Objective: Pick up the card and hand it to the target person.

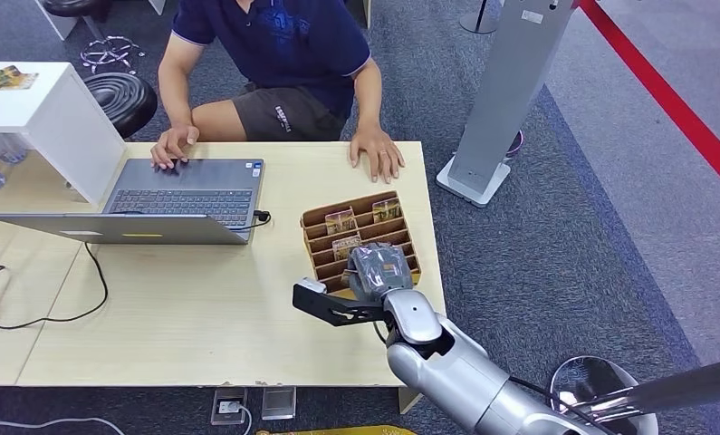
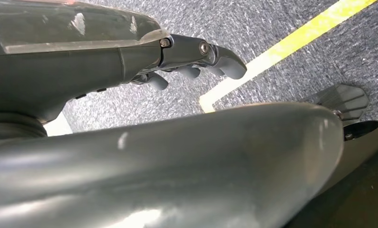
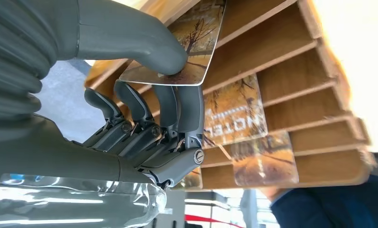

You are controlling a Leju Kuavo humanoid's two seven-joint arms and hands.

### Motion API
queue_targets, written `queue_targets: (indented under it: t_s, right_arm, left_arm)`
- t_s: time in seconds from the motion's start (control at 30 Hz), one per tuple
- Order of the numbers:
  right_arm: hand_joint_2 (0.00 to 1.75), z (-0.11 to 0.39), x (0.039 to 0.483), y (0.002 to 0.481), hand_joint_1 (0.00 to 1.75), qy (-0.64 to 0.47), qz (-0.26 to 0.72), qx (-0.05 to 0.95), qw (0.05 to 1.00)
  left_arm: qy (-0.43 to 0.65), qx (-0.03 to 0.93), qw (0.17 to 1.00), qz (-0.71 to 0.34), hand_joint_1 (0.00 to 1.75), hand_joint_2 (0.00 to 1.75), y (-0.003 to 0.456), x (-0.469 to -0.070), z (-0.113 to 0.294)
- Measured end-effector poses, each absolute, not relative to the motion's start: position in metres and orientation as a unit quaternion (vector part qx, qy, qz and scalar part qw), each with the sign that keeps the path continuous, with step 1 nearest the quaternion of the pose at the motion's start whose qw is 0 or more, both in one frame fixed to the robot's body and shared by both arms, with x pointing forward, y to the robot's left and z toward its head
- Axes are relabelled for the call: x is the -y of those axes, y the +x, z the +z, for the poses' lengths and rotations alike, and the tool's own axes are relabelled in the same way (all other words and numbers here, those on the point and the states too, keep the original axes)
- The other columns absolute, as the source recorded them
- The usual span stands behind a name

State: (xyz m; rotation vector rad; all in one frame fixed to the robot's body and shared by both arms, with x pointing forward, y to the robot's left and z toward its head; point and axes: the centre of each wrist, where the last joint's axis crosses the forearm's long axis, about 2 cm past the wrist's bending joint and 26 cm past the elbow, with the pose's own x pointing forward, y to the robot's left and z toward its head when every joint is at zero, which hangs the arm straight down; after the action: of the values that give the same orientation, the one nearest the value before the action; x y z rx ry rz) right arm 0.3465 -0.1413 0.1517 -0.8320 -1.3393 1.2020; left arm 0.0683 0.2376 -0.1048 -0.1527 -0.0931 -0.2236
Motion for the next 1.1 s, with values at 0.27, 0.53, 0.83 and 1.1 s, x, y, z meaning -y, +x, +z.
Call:
queue_targets:
  t_s: [0.27, 0.53, 0.83, 1.1]
  right_arm:
    - [1.75, 0.198, 0.135, 0.347, 1.64, -0.309, 0.508, 0.636, 0.492]
    - [1.75, 0.277, 0.130, 0.341, 1.64, -0.306, 0.478, 0.716, 0.407]
    - [1.75, 0.334, 0.132, 0.335, 1.64, -0.308, 0.434, 0.771, 0.351]
    - [1.75, 0.346, 0.117, 0.362, 1.64, -0.332, 0.416, 0.789, 0.307]
  left_arm:
    - [-0.079, 0.048, 0.990, -0.110, 0.00, 0.00, 0.067, -0.238, -0.105]
    - [-0.082, 0.053, 0.989, -0.109, 0.00, 0.00, 0.065, -0.238, -0.105]
    - [-0.082, 0.051, 0.990, -0.106, 0.00, 0.00, 0.065, -0.238, -0.105]
    - [-0.084, 0.047, 0.988, -0.117, 0.00, 0.00, 0.067, -0.237, -0.105]
